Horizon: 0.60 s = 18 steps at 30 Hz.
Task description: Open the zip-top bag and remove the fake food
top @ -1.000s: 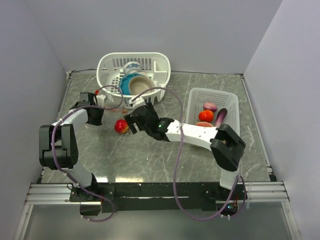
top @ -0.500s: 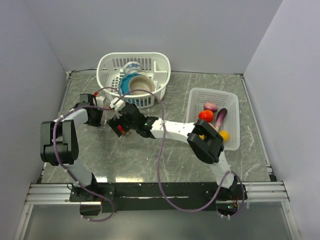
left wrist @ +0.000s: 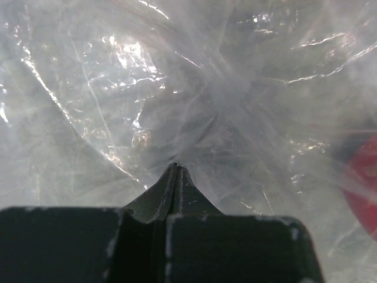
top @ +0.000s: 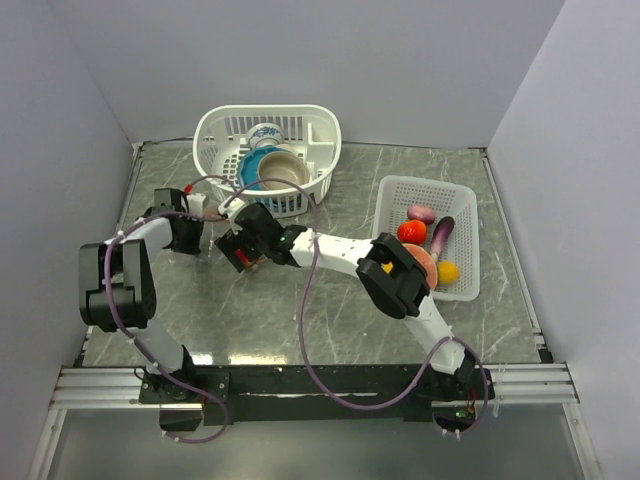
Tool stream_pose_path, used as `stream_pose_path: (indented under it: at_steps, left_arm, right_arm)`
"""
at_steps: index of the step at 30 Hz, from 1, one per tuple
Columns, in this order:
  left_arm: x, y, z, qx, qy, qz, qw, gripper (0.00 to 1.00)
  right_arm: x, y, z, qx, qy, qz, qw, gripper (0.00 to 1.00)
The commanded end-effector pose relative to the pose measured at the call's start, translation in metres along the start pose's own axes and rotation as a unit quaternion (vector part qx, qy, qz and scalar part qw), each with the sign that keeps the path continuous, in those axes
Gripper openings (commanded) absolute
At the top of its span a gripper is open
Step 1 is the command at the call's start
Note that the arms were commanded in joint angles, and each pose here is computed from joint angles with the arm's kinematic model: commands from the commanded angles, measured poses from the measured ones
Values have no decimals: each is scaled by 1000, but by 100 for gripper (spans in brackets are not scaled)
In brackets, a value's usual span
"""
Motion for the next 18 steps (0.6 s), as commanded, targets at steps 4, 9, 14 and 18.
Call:
stream_pose_path:
  at_steps: [4, 9, 14, 18]
  left_arm:
    - [-1, 6, -4, 29, 6, -6, 1000, 1]
    - [-4, 13, -5, 35, 7, -12, 999, 1]
    - [-6, 23, -7, 43, 8, -16, 999, 1]
    - [-8, 37, -14, 62, 5, -24, 998, 1]
  right_arm:
    - [-7, -4, 1, -11, -17, 0, 1000, 98]
    - [0, -6, 4, -23, -31, 10, 999, 75]
    - [-13, 19, -5, -3, -47, -17, 999, 32]
    - [-31, 64, -23, 34, -63, -54, 996, 15]
Point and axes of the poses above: each gripper's point midway between its finger pads, its own y axis back along the fingers, its own z axis along the line the jaws close on, x = y × z, the point moved 4 cm from there along y, back along the fingers, and after that the axes turned 6 degrees about -y, right-handed, at the moved point
